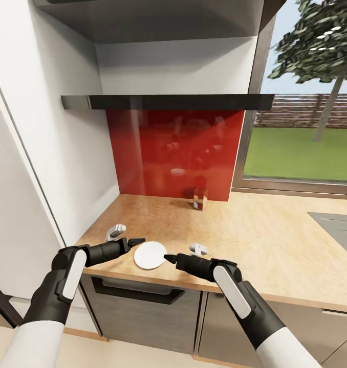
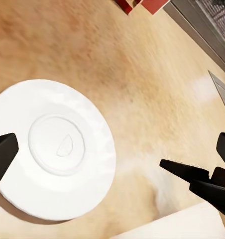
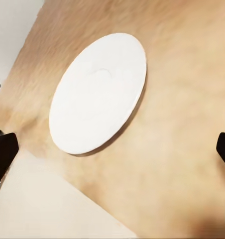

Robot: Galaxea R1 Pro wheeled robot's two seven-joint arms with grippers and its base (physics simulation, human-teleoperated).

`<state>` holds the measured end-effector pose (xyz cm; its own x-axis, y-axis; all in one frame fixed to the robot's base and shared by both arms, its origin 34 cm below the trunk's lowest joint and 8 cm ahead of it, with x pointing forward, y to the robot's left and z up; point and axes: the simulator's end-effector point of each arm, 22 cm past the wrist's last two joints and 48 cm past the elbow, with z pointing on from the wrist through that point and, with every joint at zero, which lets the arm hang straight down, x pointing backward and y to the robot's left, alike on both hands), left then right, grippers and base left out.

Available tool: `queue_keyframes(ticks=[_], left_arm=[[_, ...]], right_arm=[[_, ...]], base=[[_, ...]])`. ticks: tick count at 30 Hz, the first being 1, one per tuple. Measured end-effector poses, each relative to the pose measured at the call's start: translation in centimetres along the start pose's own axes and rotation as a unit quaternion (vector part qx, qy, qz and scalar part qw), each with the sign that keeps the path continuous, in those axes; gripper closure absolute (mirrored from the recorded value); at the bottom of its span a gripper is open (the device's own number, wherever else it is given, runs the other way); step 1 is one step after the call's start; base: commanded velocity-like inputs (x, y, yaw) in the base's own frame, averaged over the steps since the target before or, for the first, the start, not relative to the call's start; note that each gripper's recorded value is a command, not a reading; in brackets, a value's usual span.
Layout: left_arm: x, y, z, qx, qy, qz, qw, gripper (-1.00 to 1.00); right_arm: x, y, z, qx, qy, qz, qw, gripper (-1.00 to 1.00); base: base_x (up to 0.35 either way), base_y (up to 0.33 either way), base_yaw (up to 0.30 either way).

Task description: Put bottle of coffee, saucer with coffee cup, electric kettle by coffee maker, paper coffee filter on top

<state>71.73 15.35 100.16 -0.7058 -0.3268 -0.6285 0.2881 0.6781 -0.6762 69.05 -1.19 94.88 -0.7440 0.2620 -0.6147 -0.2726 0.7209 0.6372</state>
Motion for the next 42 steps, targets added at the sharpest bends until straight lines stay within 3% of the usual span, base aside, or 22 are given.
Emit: queue_keyframes(ticks=[16,21,26,32,42], left_arm=[[0.2,0.0,0.0,-0.001,0.004,0.000,1.0000,-1.00],[0.2,1.3,0.0,-0.030,0.003,-0.002,0.9996,-1.00],[-0.5,2.7,-0.6,-0.054,-0.011,-0.016,0.9983,-1.00],[-1.6,3.6,-1.6,-0.061,-0.031,-0.031,0.9972,-1.00],[-1.8,3.9,-1.8,-0.062,-0.036,-0.036,0.9968,-1.00]], right_arm=[[0.1,0.5,0.0,-0.008,0.002,0.007,0.9999,-1.00],[0.1,1.5,0.3,-0.014,0.001,0.010,0.9999,-1.00],[0.0,2.2,0.6,-0.013,-0.001,0.015,0.9998,-1.00],[-0.1,2.4,0.7,-0.015,-0.001,0.019,0.9997,-1.00],[-0.1,2.5,0.7,-0.015,-0.001,0.021,0.9997,-1.00]], base=[[0.000,0.000,0.000],[0.000,0.000,0.000],[0.000,0.000,0.000],[0.000,0.000,0.000],[0.144,0.000,0.000]])
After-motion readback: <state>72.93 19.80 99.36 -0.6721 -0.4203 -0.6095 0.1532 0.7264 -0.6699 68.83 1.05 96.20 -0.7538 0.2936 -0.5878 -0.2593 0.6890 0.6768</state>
